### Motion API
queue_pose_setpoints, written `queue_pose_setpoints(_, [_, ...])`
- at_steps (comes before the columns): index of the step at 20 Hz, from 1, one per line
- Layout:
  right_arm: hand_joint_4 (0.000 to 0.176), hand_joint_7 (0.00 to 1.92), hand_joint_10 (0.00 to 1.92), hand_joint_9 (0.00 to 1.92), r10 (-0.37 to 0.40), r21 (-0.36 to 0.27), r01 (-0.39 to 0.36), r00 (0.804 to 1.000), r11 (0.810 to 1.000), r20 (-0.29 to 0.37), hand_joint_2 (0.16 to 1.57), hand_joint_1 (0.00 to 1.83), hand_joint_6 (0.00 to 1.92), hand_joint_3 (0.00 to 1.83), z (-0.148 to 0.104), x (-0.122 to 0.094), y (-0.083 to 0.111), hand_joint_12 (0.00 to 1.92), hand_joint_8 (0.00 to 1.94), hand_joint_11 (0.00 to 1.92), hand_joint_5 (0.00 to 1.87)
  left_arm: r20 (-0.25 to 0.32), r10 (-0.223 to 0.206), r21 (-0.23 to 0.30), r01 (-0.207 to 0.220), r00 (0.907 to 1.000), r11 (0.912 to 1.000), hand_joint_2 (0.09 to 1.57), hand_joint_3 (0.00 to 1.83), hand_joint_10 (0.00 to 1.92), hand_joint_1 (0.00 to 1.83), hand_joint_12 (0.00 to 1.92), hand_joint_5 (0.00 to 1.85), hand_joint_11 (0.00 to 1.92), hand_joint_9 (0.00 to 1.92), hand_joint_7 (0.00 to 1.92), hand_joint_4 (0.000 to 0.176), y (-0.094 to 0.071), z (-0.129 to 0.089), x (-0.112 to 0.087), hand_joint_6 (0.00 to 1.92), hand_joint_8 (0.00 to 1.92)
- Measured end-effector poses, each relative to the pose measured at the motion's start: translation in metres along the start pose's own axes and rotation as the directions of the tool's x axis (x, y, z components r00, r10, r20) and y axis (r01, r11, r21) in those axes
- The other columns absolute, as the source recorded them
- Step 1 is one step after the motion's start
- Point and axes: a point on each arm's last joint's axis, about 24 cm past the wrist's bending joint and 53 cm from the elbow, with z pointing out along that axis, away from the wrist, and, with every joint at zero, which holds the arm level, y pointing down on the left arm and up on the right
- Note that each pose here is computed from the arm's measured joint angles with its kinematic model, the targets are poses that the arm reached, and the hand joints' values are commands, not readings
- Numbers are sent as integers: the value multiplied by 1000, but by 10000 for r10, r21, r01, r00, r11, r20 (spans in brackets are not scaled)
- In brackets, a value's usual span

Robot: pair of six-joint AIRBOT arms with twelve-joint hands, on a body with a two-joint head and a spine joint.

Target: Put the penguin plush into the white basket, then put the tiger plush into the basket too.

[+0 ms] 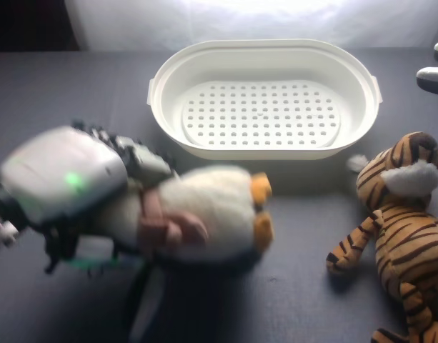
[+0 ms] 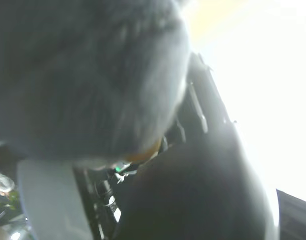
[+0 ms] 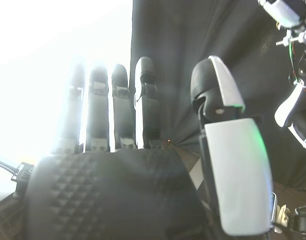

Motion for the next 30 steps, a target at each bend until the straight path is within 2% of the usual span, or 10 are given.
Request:
queue_pose_setpoints(4, [28,316,6,348,-1,-7,1,10000,10000,-14,1234,702,1,0,0,0,0,729,5,149,506,2271,929,-398,-861,9694,9955,1087,0,1361,1279,1682,1246,968,1013,959,0,5,10,-64,234,1286])
queue_pose_setpoints(6, [52,332,6,354,-39,-14,39,10000,10000,-3,1233,653,1,0,0,-1,0,730,7,151,509,2870,595,-977,-326,9561,9947,1088,3,1499,1265,1815,1208,773,868,918,0,29,31,-83,331,1324])
queue_pose_setpoints(8, [65,349,5,357,-39,-11,39,10000,10000,-11,1228,632,2,0,0,-1,0,716,9,133,515,2876,326,-1405,85,9572,9900,1042,2,1054,1379,1128,1158,773,1021,1152,0,50,49,-89,452,812])
queue_pose_setpoints(11, [79,361,7,371,-29,-24,29,10000,10000,-17,1226,648,0,0,0,0,0,718,8,150,510,2541,-33,-1855,520,9672,9813,1046,0,561,1289,1360,1184,307,970,1138,0,71,73,-88,442,914])
queue_pose_setpoints(13, [72,369,6,375,-31,-35,31,10000,10000,-37,1224,662,3,0,0,1,0,726,7,152,517,2067,-116,-2169,574,9783,9745,1083,9,447,1278,1244,1053,554,968,1053,0,81,87,-82,611,1093])
queue_pose_setpoints(14, [63,376,5,375,-28,-48,28,10000,10000,-41,1224,678,4,0,0,1,0,724,8,146,523,1845,5,-2311,428,9828,9720,947,0,259,1199,1150,715,293,742,780,0,83,91,-78,195,434])
queue_pose_setpoints(17, [58,371,3,377,94,-56,-94,9999,9999,-76,1238,677,0,4,0,2,0,720,1,136,500,1393,126,-2595,242,9902,9654,843,0,5,1009,740,192,4,246,262,101,86,93,-65,1,6])
queue_pose_setpoints(19, [86,350,0,370,204,-204,-208,9996,9996,-220,1232,704,0,2,0,5,4,648,0,162,482,1491,138,-2446,233,9887,9693,844,1,4,883,352,18,0,65,52,170,78,89,-65,0,5])
queue_pose_setpoints(23, [158,312,0,337,506,-775,-576,9947,9953,-894,1215,764,0,2,-8,26,28,362,0,267,322,1927,355,-2186,76,9806,9758,776,0,0,743,0,0,0,0,0,176,64,71,-69,0,0])
queue_pose_setpoints(30, [170,288,6,358,704,872,-464,9525,9951,-2963,1068,973,3,0,-35,67,-5,196,4,426,296,2765,-90,-407,211,9610,9990,729,0,0,814,0,0,0,0,0,176,3,17,-53,0,0])
